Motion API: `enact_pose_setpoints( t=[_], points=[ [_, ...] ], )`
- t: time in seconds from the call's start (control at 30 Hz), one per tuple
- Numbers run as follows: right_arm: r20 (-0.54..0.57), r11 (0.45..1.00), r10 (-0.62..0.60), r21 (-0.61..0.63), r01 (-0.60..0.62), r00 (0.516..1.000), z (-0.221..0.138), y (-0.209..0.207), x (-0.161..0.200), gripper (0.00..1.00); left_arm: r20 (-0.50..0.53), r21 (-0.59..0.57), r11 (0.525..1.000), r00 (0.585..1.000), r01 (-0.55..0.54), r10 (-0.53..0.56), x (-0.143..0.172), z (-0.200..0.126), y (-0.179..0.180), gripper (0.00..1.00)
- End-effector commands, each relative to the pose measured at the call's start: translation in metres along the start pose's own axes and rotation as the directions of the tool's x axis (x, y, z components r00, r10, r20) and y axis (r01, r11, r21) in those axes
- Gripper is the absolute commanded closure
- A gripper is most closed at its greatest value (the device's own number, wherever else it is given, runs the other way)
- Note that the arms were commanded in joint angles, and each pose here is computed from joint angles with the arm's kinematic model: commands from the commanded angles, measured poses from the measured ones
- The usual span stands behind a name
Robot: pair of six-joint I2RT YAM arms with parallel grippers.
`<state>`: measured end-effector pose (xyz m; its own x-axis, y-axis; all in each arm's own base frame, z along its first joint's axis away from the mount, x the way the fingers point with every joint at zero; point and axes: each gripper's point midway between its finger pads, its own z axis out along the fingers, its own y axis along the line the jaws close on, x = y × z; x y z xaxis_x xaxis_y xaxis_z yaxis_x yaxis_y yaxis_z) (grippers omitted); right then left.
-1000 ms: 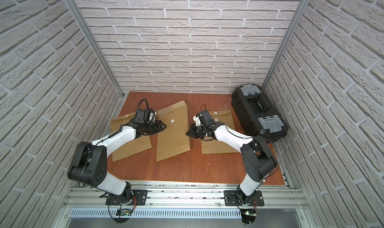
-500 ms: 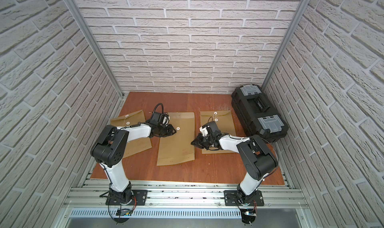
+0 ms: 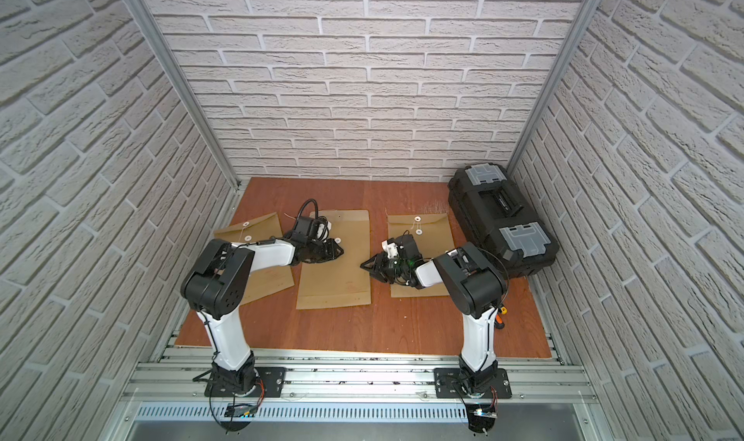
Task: Close the mouth of the file bag
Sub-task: Pick up the file bag from the center of the board.
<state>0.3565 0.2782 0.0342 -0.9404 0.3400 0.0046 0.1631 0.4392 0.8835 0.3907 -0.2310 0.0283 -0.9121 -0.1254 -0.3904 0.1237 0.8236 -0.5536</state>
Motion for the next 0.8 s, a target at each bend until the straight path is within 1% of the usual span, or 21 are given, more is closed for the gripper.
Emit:
enact_pose_setpoints(
  t=[0.0,0.1,0.17,0.23,0.3,0.37,0.4,0.47,0.57,0.67,0.77],
  points=[
    [0.089,0.995,-0.062,-0.066,0.068,0.994,0.005,0.037,-0.02,0.7,-0.183,-0.093,0.994,0.98,0.063,-0.079,0.059,0.014,0.032,0.75],
    [0.081,0.998,-0.062,0.017,0.061,0.995,0.011,0.026,-0.016,0.79,-0.175,-0.08,0.995,0.982,0.057,-0.071,0.053,0.012,0.026,0.75],
    [0.074,0.996,-0.065,0.067,0.06,0.995,0.011,0.02,-0.015,0.88,-0.162,-0.061,0.996,0.985,0.057,-0.066,0.046,0.007,0.019,0.75],
    [0.07,0.994,-0.054,0.096,0.047,0.996,0.007,0.016,-0.013,0.97,-0.137,-0.027,0.997,0.988,0.072,-0.075,0.033,-0.006,0.011,0.74],
    [0.059,0.997,0.002,0.076,-0.007,0.998,0.003,0.018,-0.014,0.97,-0.083,0.011,0.996,0.993,0.085,-0.084,0.011,-0.032,0.001,0.69],
    [0.049,0.998,0.054,0.021,-0.055,0.997,-0.005,0.031,-0.014,0.97,-0.04,0.023,0.995,0.994,0.102,-0.101,-0.007,-0.062,0.001,0.59],
    [0.046,0.998,0.07,-0.006,-0.07,0.996,-0.011,0.04,-0.014,0.97,-0.02,0.017,0.993,0.993,0.116,-0.116,-0.015,-0.078,0.004,0.54],
    [0.027,0.994,0.107,-0.02,-0.107,0.994,-0.022,0.051,-0.013,0.97,0.017,0.003,0.986,0.986,0.167,-0.167,-0.025,-0.105,0.018,0.47],
    [0.024,0.984,0.179,-0.024,-0.178,0.984,-0.043,0.061,-0.011,0.97,0.063,-0.026,0.958,0.957,0.286,-0.284,-0.03,-0.135,0.046,0.41],
    [0.029,0.965,0.259,-0.048,-0.257,0.965,-0.06,0.067,-0.011,0.97,0.069,-0.039,0.933,0.933,0.357,-0.354,-0.021,-0.141,0.059,0.37],
    [0.026,0.949,0.308,-0.074,-0.306,0.951,-0.07,0.075,-0.011,0.97,0.029,-0.037,0.91,0.911,0.413,-0.412,-0.006,-0.127,0.066,0.34]
  ],
)
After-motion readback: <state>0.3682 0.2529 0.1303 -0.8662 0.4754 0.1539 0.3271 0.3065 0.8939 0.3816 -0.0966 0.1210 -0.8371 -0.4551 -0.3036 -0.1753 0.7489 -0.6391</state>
